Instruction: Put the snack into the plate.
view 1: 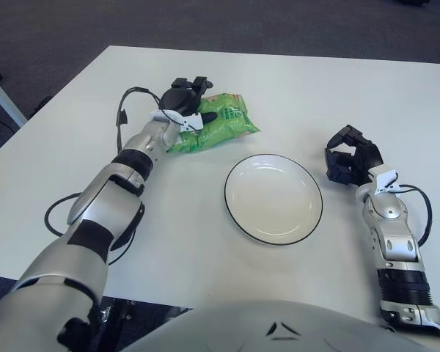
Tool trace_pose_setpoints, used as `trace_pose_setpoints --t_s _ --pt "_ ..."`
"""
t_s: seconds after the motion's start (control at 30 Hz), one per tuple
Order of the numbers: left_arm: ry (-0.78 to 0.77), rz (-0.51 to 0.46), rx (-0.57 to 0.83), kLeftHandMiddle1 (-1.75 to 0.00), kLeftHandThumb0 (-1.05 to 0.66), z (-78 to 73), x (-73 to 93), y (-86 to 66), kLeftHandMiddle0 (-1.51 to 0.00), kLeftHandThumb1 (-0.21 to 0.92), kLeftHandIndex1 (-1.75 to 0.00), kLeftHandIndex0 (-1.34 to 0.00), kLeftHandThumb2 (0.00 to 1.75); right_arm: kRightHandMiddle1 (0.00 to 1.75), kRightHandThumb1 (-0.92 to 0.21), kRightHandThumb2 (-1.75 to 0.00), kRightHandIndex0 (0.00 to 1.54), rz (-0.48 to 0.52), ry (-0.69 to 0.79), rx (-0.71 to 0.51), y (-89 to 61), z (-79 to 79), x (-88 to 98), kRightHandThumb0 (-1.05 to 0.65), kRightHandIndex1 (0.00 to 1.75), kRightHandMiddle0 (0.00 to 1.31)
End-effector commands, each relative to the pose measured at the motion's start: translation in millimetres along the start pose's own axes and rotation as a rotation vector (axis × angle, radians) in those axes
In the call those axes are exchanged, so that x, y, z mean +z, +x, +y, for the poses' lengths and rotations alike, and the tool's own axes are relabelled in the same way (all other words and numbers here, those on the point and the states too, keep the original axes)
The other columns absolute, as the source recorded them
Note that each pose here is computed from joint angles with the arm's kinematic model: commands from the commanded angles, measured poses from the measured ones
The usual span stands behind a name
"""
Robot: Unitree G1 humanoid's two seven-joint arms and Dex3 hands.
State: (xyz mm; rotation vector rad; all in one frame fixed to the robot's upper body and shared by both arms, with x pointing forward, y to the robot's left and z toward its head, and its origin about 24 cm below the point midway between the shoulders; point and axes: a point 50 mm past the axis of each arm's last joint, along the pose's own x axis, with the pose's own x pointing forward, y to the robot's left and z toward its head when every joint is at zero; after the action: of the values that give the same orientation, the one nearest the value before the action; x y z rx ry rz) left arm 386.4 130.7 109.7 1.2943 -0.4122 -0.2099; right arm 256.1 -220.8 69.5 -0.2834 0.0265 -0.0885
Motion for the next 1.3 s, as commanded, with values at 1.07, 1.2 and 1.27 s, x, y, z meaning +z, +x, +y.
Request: trace_pose_setpoints --t_s 1.07,1.2,1.27 --pt "-0.315 -0.160 -0.083 -0.46 -0.95 34.4 13.4 -39.1 -0.20 0.92 -0.87 0.00 0.56 1.75 -0.47 -1.12 1.21 0.202 -0.001 0.031 -14.1 6.2 -42.1 -0.43 1.75 0.50" --pt "-0.309 -0.159 -0.087 -0.45 -0.96 34.9 12.9 -40.0 -0.20 0.92 -0.85 0.00 0.58 1.75 -0.47 -1.12 1.21 0.200 0.001 0.032 -14.2 6.4 -42.0 -0.43 1.75 0.49" --pt "-0.307 -0.158 -0.089 -0.45 -0.96 35.0 12.8 -40.3 -0.20 0.92 -0.85 0.00 0.58 1.75 -0.48 -1.11 1.21 0.200 0.002 0.032 -14.2 6.4 -42.0 -0.43 1.75 0.49"
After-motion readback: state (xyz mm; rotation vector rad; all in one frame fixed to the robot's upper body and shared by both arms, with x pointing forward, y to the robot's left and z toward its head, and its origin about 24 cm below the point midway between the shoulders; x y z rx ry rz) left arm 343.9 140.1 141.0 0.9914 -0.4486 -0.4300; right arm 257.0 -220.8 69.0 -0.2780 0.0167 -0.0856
